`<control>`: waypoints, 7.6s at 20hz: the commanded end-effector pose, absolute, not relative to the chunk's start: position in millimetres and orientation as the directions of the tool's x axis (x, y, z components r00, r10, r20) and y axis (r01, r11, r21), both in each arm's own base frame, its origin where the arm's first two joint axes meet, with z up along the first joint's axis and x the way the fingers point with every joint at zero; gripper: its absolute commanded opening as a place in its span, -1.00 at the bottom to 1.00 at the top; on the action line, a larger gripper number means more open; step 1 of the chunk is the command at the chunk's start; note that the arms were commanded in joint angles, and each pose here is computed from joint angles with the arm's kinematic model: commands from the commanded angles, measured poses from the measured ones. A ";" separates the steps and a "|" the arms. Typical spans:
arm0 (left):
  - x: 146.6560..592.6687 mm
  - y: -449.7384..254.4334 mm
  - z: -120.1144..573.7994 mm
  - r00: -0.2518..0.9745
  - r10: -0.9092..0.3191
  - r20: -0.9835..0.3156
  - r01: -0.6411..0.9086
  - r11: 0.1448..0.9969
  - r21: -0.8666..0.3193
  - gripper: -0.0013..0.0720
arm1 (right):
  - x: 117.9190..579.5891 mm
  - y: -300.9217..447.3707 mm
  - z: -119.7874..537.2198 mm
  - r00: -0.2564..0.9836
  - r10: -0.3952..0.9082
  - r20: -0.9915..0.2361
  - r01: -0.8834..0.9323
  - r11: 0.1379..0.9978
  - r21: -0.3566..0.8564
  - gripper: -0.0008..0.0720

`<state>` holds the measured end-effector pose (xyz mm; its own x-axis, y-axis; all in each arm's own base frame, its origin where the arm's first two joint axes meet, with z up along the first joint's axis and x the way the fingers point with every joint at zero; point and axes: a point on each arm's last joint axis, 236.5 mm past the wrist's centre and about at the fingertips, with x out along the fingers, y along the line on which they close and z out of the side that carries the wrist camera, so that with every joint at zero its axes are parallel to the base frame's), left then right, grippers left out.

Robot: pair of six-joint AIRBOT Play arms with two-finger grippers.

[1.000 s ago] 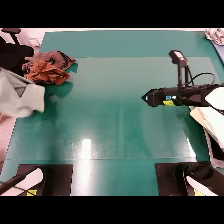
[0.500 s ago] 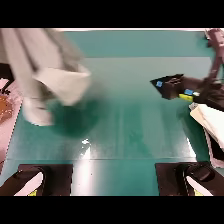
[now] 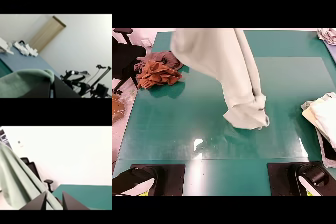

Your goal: Fold the shirts.

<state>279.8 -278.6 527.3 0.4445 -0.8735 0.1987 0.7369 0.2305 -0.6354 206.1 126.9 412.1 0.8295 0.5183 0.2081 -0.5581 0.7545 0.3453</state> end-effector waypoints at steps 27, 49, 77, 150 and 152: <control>366.4 -283.6 242.7 0.494 -0.587 -0.642 0.427 0.807 -0.409 -0.87 | 210.9 17.1 271.5 0.921 0.063 -0.386 0.080 0.936 0.344 -0.46; 349.9 -123.7 163.5 0.451 -0.402 -0.797 0.173 0.915 -0.364 0.70 | 267.8 136.2 57.3 0.302 0.272 -0.914 -0.343 0.925 0.162 0.47; 300.9 -365.3 0.5 0.186 -0.672 -0.717 0.033 0.733 -0.679 1.00 | 303.6 53.9 34.3 0.445 0.244 -0.862 -0.038 0.966 0.254 0.47; 308.9 -244.4 5.1 0.059 -0.516 -0.854 0.116 0.854 -0.508 1.00 | 268.0 64.3 30.0 0.534 0.301 -0.790 -0.016 0.938 0.347 0.46; 323.7 -249.1 9.5 0.121 -0.536 -0.835 0.176 0.840 -0.514 1.00 | 267.7 64.4 29.8 0.533 0.302 -0.790 -0.016 0.938 0.347 0.46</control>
